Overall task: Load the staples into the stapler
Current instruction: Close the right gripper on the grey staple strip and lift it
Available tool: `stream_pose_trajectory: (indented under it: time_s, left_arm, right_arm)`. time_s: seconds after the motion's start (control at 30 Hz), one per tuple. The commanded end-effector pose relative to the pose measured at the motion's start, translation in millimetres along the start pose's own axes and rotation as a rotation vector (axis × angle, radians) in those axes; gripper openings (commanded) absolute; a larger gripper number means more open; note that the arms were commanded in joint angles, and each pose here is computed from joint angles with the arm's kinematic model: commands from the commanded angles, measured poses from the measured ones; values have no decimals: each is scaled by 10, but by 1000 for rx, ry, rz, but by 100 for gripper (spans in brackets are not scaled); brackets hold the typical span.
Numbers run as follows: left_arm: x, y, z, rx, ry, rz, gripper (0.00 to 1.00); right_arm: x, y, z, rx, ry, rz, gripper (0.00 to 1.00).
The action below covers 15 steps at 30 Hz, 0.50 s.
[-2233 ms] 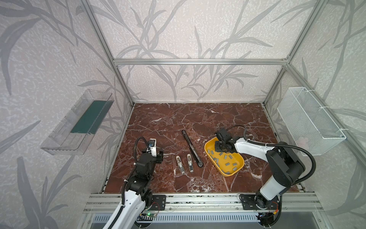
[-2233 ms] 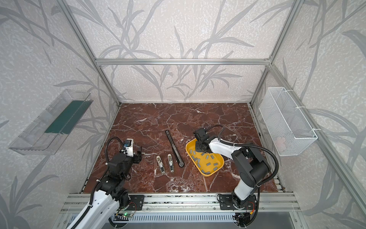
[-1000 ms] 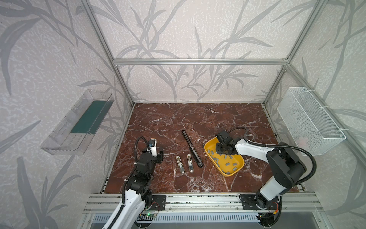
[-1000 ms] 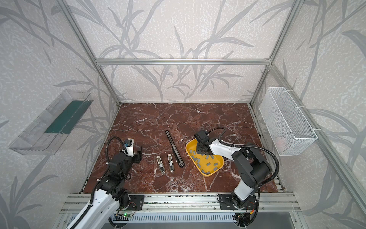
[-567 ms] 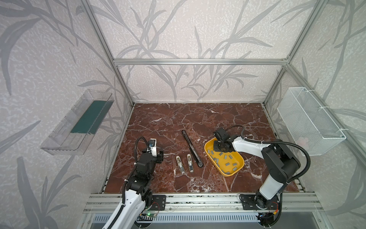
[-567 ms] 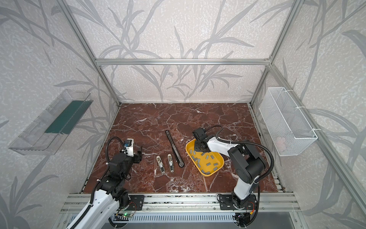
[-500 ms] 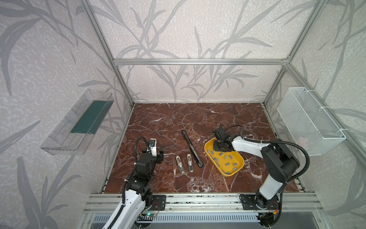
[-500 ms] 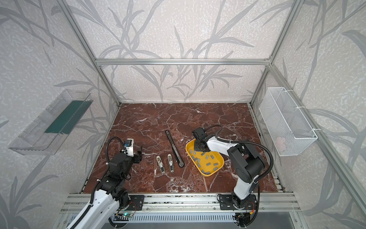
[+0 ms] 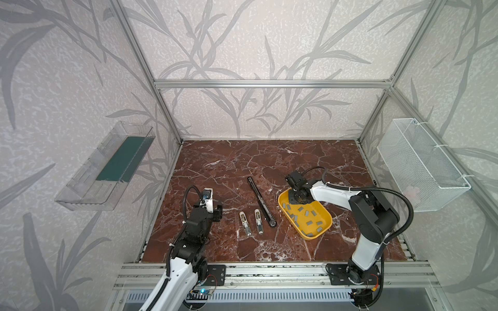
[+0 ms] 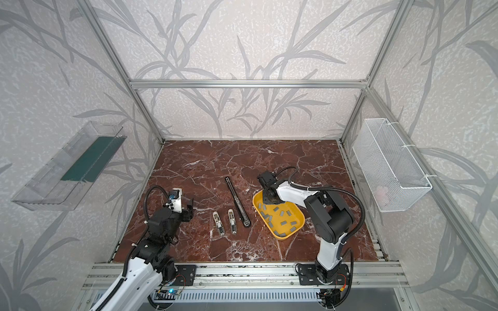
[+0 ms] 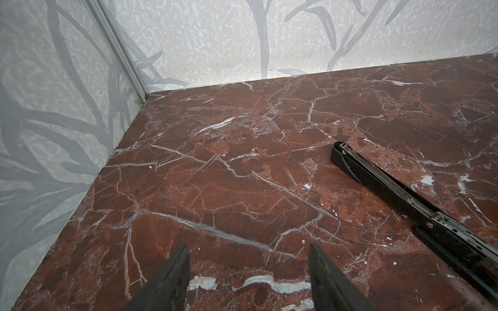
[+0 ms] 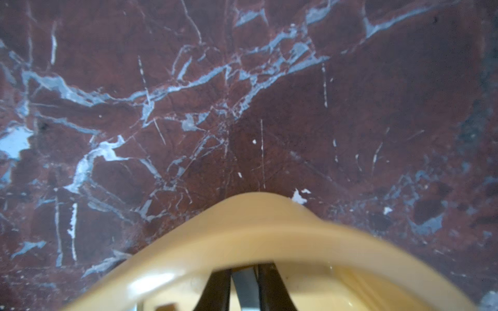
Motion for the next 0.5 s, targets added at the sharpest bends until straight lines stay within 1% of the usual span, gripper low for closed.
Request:
stream_pose_trajectory:
  time_s: [0.0, 0.17, 0.4, 0.47]
  left_arm:
    - [24, 4, 12, -4, -3, 1, 70]
    - [30, 2, 15, -3, -3, 1, 70]
    - [27, 4, 15, -3, -3, 0, 70]
    - [28, 1, 15, -2, -3, 1, 70]
  right_arm:
    - [254, -102, 99, 63, 104, -46, 21]
    - [258, -105, 67, 47, 92, -48, 25]
    - [288, -101, 68, 34, 104, -49, 25]
    - [292, -102, 59, 34, 103, -49, 24]
Point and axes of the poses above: each gripper's point midway between its finger pads, its own z axis out along the fingers, its own y axis along the line the jaws close on, x = y × z, the point moved 5 cm from there along -z, back along the fingers, and after that the axes turned 1 degree about -z, right-handed, at the moved point
